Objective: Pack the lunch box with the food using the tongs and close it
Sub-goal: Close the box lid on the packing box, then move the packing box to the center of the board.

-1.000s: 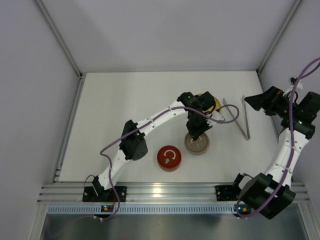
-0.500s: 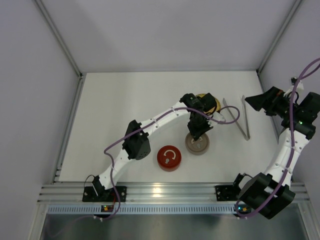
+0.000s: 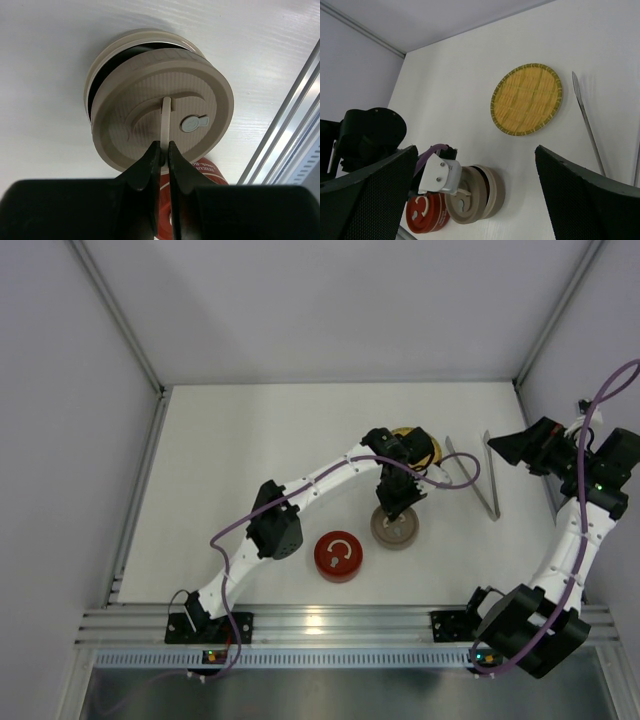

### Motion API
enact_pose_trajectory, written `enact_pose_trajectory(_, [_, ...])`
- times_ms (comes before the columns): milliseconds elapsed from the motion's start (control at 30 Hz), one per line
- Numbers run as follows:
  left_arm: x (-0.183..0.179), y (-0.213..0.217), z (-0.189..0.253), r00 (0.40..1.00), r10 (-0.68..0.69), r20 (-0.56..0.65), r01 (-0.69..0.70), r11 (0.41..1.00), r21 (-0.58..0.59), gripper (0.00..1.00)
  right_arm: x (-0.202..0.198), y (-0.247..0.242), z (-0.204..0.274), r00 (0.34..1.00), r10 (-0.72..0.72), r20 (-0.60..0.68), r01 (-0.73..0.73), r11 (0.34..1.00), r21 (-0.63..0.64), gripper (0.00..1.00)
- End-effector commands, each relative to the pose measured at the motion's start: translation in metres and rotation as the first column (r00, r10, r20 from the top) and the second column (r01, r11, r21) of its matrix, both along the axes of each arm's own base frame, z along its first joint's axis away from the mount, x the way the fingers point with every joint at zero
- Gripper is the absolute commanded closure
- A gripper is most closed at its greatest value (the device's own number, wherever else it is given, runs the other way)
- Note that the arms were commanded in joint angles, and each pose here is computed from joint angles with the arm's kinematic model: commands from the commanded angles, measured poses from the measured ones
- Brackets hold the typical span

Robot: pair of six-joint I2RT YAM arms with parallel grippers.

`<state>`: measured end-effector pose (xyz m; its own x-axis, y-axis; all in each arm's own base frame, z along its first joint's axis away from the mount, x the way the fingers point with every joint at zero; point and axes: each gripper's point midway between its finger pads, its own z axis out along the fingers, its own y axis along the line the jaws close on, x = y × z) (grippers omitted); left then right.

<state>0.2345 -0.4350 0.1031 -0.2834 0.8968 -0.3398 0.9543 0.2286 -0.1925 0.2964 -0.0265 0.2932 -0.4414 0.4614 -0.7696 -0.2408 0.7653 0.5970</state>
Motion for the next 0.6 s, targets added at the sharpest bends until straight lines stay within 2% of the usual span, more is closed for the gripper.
enact_pose_trajectory(0, [0.015,-0.02,0.014,0.997,0.007,0.071,-0.001,0.996,-0.089,1.0,-0.004,-0.001,0.006,1.0,0.005,0.031,-0.004,1.0,-0.017,0.01])
enact_pose_trajectory(267, [0.019,-0.019,0.007,0.996,0.013,0.084,-0.007,0.997,-0.072,1.0,-0.005,0.0,0.004,1.0,0.008,0.029,-0.008,1.0,-0.014,0.01])
enact_pose_trajectory(567, [0.018,-0.02,0.006,0.996,0.012,0.091,-0.006,0.997,-0.071,0.76,-0.004,0.0,-0.001,1.0,0.011,0.017,-0.011,1.0,0.004,0.01])
